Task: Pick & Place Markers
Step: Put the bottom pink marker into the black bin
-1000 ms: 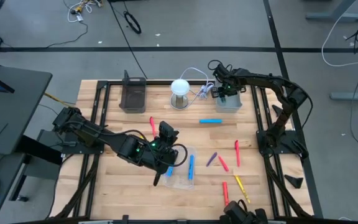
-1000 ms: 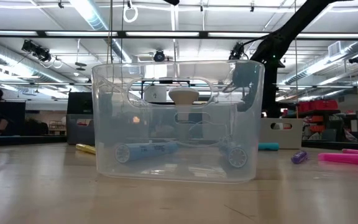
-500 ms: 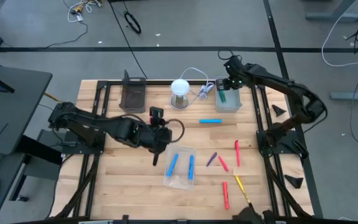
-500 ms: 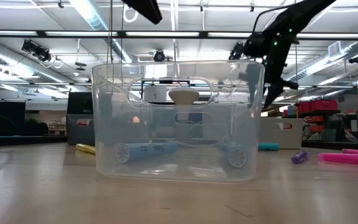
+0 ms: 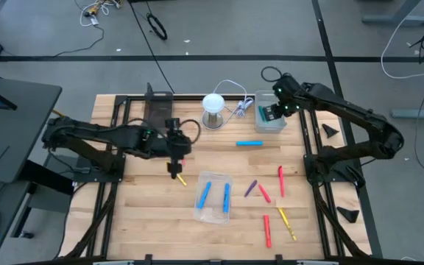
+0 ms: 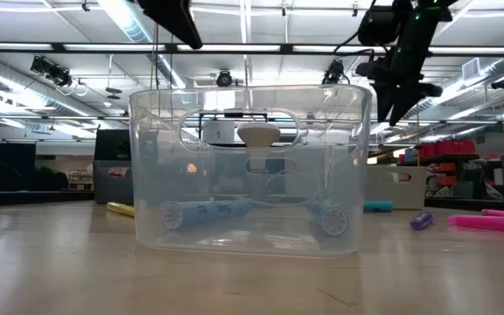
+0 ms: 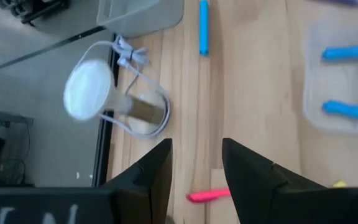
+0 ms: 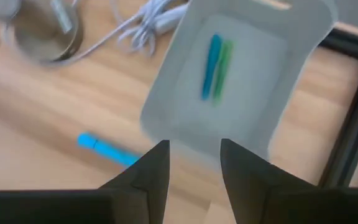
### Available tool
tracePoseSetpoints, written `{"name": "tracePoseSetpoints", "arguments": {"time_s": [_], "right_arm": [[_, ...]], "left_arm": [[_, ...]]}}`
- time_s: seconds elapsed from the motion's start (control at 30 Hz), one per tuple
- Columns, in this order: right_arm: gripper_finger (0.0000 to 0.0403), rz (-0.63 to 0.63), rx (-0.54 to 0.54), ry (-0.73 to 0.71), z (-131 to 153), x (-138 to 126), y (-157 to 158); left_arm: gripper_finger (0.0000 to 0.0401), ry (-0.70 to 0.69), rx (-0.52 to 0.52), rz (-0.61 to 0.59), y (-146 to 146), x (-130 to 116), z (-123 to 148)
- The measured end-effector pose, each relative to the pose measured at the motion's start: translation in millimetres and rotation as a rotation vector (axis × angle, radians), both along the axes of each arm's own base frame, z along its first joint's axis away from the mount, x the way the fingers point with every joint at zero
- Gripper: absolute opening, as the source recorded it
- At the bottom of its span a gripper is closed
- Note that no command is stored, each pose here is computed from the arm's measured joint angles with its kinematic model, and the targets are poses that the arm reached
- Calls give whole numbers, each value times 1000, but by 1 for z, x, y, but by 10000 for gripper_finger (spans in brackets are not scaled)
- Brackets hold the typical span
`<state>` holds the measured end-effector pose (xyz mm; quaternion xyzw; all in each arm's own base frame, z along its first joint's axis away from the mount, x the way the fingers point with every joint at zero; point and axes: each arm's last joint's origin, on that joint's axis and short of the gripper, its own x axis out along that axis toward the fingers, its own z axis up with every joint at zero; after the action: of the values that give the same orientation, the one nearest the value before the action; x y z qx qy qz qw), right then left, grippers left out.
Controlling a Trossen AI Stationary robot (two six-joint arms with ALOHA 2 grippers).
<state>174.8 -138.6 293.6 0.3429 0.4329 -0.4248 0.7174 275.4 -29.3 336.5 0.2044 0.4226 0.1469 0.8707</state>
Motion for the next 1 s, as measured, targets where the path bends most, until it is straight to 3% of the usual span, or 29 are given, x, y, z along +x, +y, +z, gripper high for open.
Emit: {"name": "tracePoseSetpoints", "arguments": {"time_s": [0.73, 1.0], "right_arm": [[144, 18, 194, 65, -1, 21, 117], [144, -27, 250, 37, -2, 19, 170]], "left_arm": [[147, -357, -74, 0, 14, -78, -34], [147, -430, -135, 35, 16, -93, -36]]}}
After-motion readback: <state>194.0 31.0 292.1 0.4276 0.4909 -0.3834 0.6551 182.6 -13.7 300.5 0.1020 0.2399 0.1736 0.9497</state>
